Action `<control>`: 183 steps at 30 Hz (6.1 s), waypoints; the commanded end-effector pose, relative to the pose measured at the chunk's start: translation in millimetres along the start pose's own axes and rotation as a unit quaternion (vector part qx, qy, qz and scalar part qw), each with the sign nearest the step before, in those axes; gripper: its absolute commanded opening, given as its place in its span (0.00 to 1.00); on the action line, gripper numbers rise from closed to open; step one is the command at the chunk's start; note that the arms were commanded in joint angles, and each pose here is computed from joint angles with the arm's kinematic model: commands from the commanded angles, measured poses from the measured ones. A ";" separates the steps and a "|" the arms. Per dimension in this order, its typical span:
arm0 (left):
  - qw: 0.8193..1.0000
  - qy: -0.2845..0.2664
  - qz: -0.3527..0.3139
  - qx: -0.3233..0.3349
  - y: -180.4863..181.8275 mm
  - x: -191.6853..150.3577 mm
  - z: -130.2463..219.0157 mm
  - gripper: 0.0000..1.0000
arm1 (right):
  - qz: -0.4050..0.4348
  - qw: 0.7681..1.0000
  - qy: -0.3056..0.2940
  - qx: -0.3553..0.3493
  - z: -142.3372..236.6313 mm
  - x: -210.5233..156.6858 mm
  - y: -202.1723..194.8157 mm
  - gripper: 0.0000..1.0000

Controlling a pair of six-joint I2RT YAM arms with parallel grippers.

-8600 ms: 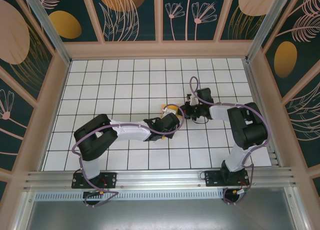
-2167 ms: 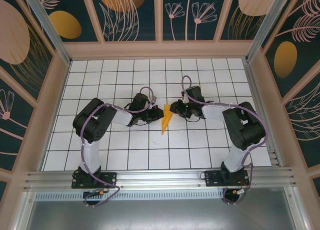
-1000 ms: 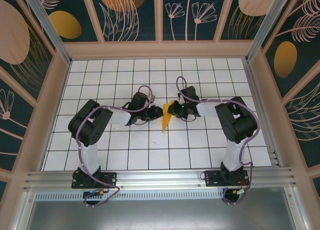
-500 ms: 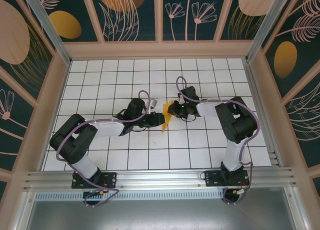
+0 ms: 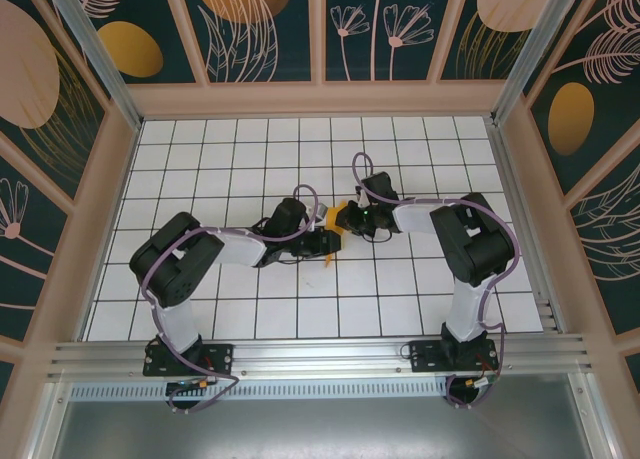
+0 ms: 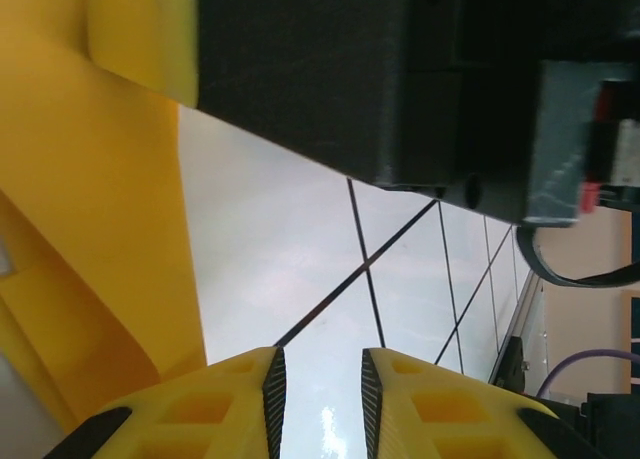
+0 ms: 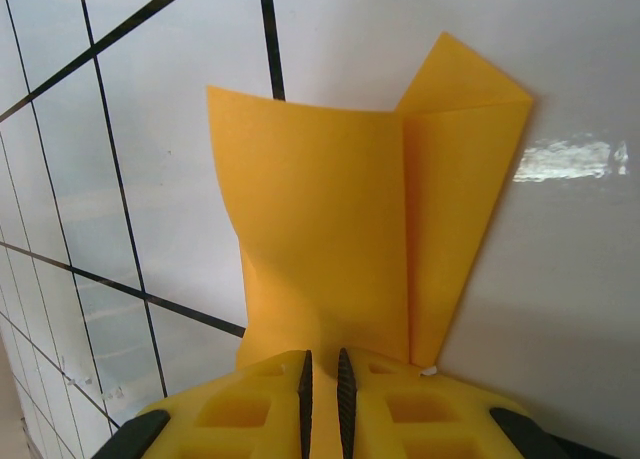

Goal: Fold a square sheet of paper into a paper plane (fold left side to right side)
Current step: Fold the wing for the fifth time at the center of the table.

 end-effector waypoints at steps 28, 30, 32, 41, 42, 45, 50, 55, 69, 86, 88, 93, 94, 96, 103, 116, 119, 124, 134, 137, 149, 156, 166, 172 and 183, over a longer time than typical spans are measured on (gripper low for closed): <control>0.994 0.034 0.038 0.096 67.8 -34.3 -11.9 0.25 | 0.051 0.998 -0.037 0.002 32.6 10.8 16.0 0.12; 0.992 0.035 0.036 0.117 73.8 -35.1 -12.8 0.23 | 0.056 0.997 -0.043 -0.003 42.7 10.4 17.8 0.09; 0.990 0.035 0.035 0.133 78.0 -35.8 -13.1 0.21 | 0.054 0.998 -0.041 -0.002 47.5 5.0 18.0 0.05; 0.986 0.031 0.035 0.159 84.1 -34.6 -12.7 0.13 | 0.037 0.999 -0.014 0.032 28.6 -19.6 26.5 0.02; 0.986 0.031 0.034 0.161 84.6 -34.9 -12.6 0.13 | 0.038 0.999 -0.014 0.034 25.6 -19.1 28.6 0.02; 0.985 0.030 0.035 0.165 85.7 -34.9 -12.4 0.11 | 0.042 0.998 -0.011 0.034 18.2 -16.8 30.3 0.02; 0.984 0.029 0.036 0.172 87.5 -34.8 -11.9 0.08 | 0.039 0.999 -0.005 0.028 7.5 -14.9 25.2 0.02; 0.983 0.030 0.037 0.177 88.5 -35.1 -12.0 0.07 | 0.045 0.999 -0.009 -0.021 1.2 -11.4 7.1 0.02; 0.982 0.033 0.038 0.180 90.3 -36.4 -12.9 0.04 | 0.058 0.995 -0.023 -0.077 -3.5 8.4 -15.6 0.02; 0.982 0.036 0.040 0.182 92.0 -37.6 -12.8 0.03 | 0.054 0.994 -0.044 -0.083 -2.1 44.9 -30.0 0.03; 0.982 0.035 0.039 0.182 91.7 -37.2 -13.0 0.03 | 0.053 0.994 -0.047 -0.081 -1.4 50.0 -30.7 0.03; 0.982 0.034 0.040 0.181 91.1 -37.0 -12.9 0.03 | 0.055 0.994 -0.055 -0.082 -0.2 63.8 -31.2 0.03; 0.982 0.035 0.040 0.181 91.6 -37.4 -12.7 0.03 | 0.056 0.993 -0.057 -0.083 -0.3 66.7 -31.9 0.03; 0.982 0.035 0.041 0.182 92.2 -37.5 -12.5 0.03 | 0.053 0.993 -0.056 -0.084 -1.3 71.3 -34.2 0.03; 0.982 0.034 0.041 0.182 92.4 -37.6 -12.0 0.02 | 0.049 0.992 -0.064 -0.095 -0.9 89.5 -46.2 0.03; 0.983 0.030 0.039 0.178 90.7 -37.2 -11.3 0.02 | 0.058 0.988 -0.105 -0.094 19.7 137.3 -47.4 0.04; 0.983 0.028 0.040 0.177 89.9 -36.7 -10.9 0.02 | 0.071 0.986 -0.124 -0.086 40.2 144.0 -30.6 0.04; 0.983 0.026 0.038 0.176 89.3 -36.2 -10.2 0.02 | 0.090 0.988 -0.120 -0.046 57.2 111.9 2.6 0.05; 0.984 0.023 0.035 0.173 87.6 -35.1 -9.9 0.03 | 0.069 0.996 -0.042 0.037 17.2 31.0 36.3 0.05; 0.984 0.023 0.035 0.172 86.9 -34.7 -9.8 0.03 | 0.056 0.998 -0.029 0.028 4.7 26.1 26.4 0.05; 0.990 0.013 0.020 0.136 65.0 -29.9 -4.5 0.15 | 0.030 0.997 -0.019 -0.069 -15.1 27.7 -24.3 0.05; 0.999 0.007 -0.014 0.050 8.9 -17.9 2.2 0.16 | 0.027 0.998 -0.011 -0.054 -16.3 17.3 -25.2 0.04; 0.999 0.028 -0.032 0.013 -14.9 -16.0 -3.1 0.12 | 0.026 0.998 -0.009 -0.056 -16.1 15.3 -24.3 0.04; 0.998 0.035 -0.028 0.041 1.1 -17.5 -12.6 0.13 | 0.024 0.998 -0.005 -0.060 -17.2 12.7 -27.0 0.04; 0.995 0.034 -0.016 0.098 32.2 -22.9 -13.0 0.13 | 0.026 0.997 -0.004 -0.071 -16.9 12.1 -30.6 0.04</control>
Point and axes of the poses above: each hand's point on the last joint's axis, 136 mm out from that joint toward the fingers, its own z axis back along the fingers, its own y axis along the line the jaws close on, x = y × z, the point moved 1 cm from there along z, back along the fingers, and after that the axes turned 7 degrees about z, right-handed, at the moved point
